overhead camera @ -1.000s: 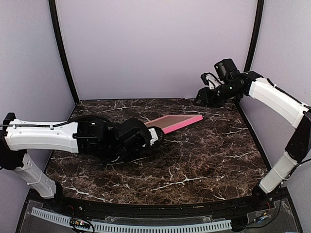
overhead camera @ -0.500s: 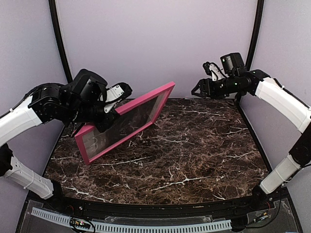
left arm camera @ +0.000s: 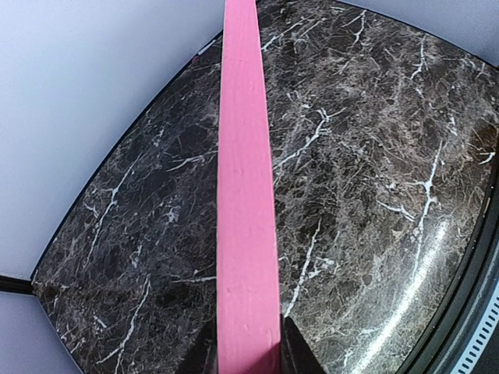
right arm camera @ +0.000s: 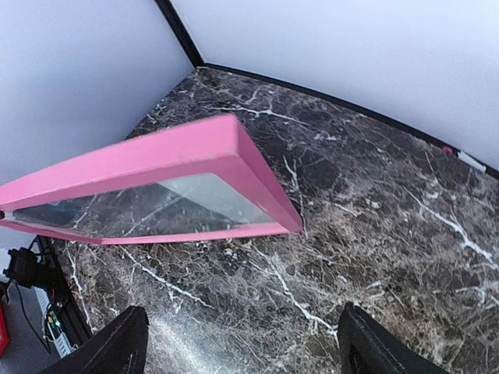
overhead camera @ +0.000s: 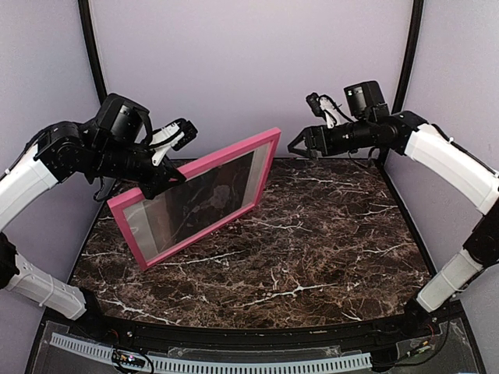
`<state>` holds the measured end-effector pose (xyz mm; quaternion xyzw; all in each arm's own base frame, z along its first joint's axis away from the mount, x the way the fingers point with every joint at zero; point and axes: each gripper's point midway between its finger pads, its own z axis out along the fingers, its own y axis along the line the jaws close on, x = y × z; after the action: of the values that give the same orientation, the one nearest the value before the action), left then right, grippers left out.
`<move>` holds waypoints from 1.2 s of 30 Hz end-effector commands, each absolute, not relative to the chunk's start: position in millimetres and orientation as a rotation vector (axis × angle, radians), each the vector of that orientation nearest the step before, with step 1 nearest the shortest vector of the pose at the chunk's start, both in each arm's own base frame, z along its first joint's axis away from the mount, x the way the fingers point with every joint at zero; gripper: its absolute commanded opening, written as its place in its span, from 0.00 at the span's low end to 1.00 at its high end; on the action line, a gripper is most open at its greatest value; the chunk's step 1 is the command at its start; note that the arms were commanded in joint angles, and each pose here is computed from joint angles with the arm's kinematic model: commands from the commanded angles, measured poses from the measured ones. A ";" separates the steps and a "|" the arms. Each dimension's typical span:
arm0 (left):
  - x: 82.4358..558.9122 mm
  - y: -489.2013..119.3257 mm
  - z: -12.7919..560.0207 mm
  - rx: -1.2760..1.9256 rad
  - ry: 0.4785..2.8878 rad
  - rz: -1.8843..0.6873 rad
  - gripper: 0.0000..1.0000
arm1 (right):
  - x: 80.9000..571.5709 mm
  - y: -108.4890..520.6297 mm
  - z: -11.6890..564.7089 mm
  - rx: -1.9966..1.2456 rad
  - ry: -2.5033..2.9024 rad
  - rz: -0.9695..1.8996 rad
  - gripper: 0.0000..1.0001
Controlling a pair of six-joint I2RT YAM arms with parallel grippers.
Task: Put the photo into the frame
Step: Turn over the photo frame at the center of the board.
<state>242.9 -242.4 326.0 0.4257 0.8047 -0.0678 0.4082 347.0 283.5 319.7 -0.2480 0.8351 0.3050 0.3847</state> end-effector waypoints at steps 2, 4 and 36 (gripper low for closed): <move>230.4 -267.4 372.6 1.162 1.802 -0.376 0.00 | 325.7 313.2 367.6 -0.892 1.902 0.709 0.86; 230.7 -271.3 370.6 1.201 1.786 -0.391 0.00 | 321.3 316.7 374.8 -0.967 1.855 0.646 0.86; 243.3 -307.3 363.4 1.471 1.658 -0.513 0.00 | 254.2 367.5 328.8 -1.664 1.795 0.519 0.64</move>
<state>242.6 -296.4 328.5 0.5784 0.7041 -0.1829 0.3691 259.0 367.6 333.4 -0.6242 0.6803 0.2066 0.3239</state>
